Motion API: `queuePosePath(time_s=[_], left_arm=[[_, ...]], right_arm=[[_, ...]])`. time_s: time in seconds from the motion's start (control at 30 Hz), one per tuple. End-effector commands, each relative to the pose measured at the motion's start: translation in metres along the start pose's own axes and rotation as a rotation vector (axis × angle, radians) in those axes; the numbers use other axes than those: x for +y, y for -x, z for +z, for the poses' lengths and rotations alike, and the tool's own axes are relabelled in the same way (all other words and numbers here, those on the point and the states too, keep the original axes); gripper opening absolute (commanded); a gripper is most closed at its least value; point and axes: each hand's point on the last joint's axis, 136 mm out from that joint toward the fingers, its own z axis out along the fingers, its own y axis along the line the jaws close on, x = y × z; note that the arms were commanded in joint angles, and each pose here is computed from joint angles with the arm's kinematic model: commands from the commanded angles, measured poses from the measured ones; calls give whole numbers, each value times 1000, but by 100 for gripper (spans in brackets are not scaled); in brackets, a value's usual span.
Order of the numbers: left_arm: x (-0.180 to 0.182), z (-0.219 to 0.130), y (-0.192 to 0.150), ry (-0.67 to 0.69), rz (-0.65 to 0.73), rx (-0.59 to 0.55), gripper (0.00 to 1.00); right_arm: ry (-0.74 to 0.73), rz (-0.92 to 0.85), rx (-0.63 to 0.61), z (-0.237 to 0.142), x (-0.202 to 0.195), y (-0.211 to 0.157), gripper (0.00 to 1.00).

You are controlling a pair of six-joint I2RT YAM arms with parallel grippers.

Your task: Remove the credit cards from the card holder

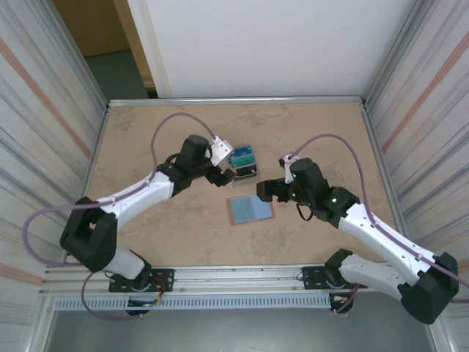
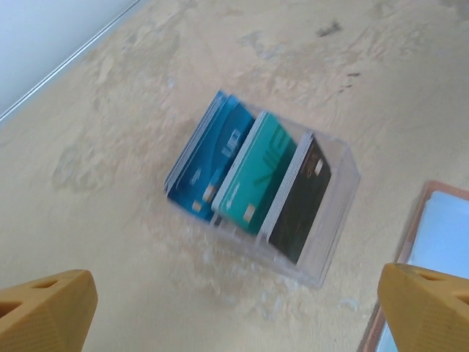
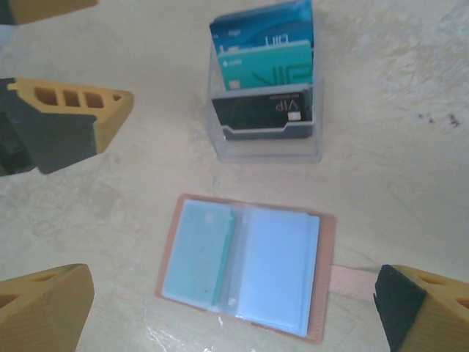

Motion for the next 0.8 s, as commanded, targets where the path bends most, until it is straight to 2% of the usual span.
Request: queuePosePath(time_s=[0.0,0.2,0.3,0.43,0.63,0.77], left_arm=[[25,-26,3,222,-160,-88,99],[36,-64,-36,363,-453,-170,99],[50,-83,-63,477,-563,-140,99],[63,-107,-87,599,-622,-101,99],[62,-116,-103,611,-659,-87,99],[60,-117,-108,608,-668,-79,99]], right_arm=[[-33,-4,29,8,5,2,96],[-47,-60,198,42,21,-26,80],[-51,-97,271,59,32,-42,73],[-59,-149,347,78,46,-61,61],[-99,-192,433,97,55,-82,49],[-127,-212,468,104,56,-93,46]])
